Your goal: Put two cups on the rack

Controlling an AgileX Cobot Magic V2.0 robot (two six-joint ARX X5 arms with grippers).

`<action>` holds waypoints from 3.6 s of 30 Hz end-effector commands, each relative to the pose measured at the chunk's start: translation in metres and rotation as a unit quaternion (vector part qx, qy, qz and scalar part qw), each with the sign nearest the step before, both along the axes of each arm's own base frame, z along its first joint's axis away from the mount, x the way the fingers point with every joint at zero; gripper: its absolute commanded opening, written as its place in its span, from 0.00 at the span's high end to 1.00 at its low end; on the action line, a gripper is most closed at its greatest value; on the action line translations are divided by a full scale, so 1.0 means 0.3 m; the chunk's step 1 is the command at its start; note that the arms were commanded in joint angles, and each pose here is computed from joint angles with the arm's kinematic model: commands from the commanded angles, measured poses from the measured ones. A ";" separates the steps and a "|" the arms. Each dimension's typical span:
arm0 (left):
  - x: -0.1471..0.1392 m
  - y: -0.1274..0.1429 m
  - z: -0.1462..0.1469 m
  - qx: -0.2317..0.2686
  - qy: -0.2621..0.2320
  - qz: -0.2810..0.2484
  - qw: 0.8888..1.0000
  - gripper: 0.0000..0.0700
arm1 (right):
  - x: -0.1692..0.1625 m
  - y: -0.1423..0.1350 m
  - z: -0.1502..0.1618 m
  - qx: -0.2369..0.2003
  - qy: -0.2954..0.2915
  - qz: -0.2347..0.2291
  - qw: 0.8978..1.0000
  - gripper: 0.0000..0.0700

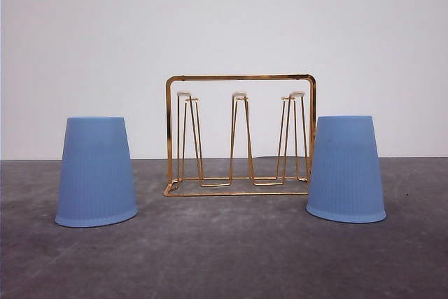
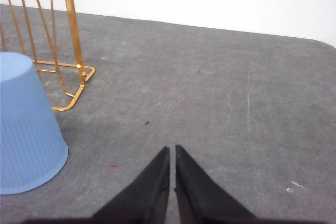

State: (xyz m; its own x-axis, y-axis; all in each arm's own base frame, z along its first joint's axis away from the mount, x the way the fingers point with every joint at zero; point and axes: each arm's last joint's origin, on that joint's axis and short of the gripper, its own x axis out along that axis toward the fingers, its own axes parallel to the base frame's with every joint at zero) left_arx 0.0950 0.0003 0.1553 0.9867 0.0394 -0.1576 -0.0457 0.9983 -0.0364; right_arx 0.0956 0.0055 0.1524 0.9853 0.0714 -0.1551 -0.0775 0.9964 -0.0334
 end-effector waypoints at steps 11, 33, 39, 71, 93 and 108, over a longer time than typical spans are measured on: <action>0.002 0.000 -0.018 0.000 0.008 0.001 1.000 0.97 | 0.001 0.000 0.000 0.006 -0.003 0.001 1.000 0.98; -0.017 -0.001 0.198 -0.128 -0.043 0.006 0.991 0.98 | -0.012 0.013 0.186 0.137 -0.020 0.041 0.989 0.99; 0.024 -0.007 0.465 -0.096 0.007 -0.021 0.995 0.98 | 0.044 0.023 0.383 0.111 0.024 0.055 0.992 0.99; 0.374 -0.031 0.541 -0.018 0.297 -0.089 0.951 0.26 | 0.342 0.089 0.518 0.027 0.302 0.116 0.946 0.09; 0.433 -0.236 0.495 -0.039 0.309 -0.207 0.928 0.26 | 0.341 0.089 0.517 0.027 0.304 0.116 0.945 0.08; 0.543 -0.433 0.297 0.055 0.376 -0.199 0.903 0.26 | 0.341 0.089 0.517 0.027 0.304 0.116 0.945 0.08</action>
